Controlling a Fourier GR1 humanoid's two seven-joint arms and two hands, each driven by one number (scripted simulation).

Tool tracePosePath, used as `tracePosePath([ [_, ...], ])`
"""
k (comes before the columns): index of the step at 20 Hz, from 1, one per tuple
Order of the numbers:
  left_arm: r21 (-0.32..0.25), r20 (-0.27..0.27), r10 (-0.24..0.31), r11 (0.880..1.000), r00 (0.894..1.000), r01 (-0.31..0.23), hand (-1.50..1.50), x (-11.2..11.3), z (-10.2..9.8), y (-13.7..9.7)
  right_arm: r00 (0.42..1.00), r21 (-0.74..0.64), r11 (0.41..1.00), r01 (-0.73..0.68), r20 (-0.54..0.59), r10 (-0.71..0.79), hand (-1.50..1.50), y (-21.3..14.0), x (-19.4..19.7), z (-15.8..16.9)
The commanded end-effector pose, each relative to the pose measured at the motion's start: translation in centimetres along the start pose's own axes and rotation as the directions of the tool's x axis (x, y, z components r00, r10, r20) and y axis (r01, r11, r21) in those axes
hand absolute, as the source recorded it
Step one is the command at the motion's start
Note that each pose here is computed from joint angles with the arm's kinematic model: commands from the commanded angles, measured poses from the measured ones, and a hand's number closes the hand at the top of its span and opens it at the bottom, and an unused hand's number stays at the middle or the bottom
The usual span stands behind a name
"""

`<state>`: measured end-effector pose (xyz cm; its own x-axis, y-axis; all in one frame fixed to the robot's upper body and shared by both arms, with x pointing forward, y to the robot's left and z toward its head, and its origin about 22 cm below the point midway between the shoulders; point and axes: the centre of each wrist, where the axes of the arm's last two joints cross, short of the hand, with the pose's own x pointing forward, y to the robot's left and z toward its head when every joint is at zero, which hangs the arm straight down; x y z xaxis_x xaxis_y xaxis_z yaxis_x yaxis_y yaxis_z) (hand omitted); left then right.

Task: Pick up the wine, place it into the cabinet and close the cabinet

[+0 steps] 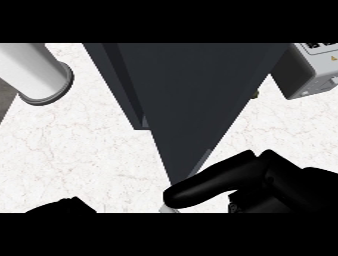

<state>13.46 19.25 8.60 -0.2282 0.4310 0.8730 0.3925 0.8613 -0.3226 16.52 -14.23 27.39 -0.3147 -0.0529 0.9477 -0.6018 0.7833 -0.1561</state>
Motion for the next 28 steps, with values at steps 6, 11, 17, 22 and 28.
tracePosePath([
  [6, 0.035, 0.049, -0.045, 0.998, 0.998, 0.044, 1.50, 5.1, 1.7, 7.1, 1.000, 0.195, 0.981, -0.014, -0.006, 0.015, 1.50, 6.1, 0.5, -2.9],
  [11, 0.006, 0.032, -0.038, 0.999, 0.999, 0.037, 1.50, 6.5, 3.0, 9.1, 0.997, 0.165, 0.983, -0.083, 0.002, 0.083, 1.50, 9.2, -1.9, -7.3],
  [17, -0.025, 0.029, -0.020, 0.999, 0.999, 0.020, 1.50, 7.5, 2.9, 12.1, 0.990, 0.024, 0.990, -0.141, 0.021, 0.141, 1.50, 10.3, -1.3, -13.8],
  [22, -0.035, 0.035, -0.002, 0.999, 0.999, 0.004, 1.50, 9.9, 2.8, 13.6, 0.991, -0.041, 0.990, -0.135, -0.023, 0.135, 1.50, 8.3, -3.8, -18.0],
  [28, -0.037, 0.052, -0.028, 0.999, 0.998, 0.030, 1.50, 10.6, 2.2, 14.8, 0.986, -0.140, 0.979, -0.150, -0.099, 0.137, 1.50, 5.3, -6.0, -22.9],
])
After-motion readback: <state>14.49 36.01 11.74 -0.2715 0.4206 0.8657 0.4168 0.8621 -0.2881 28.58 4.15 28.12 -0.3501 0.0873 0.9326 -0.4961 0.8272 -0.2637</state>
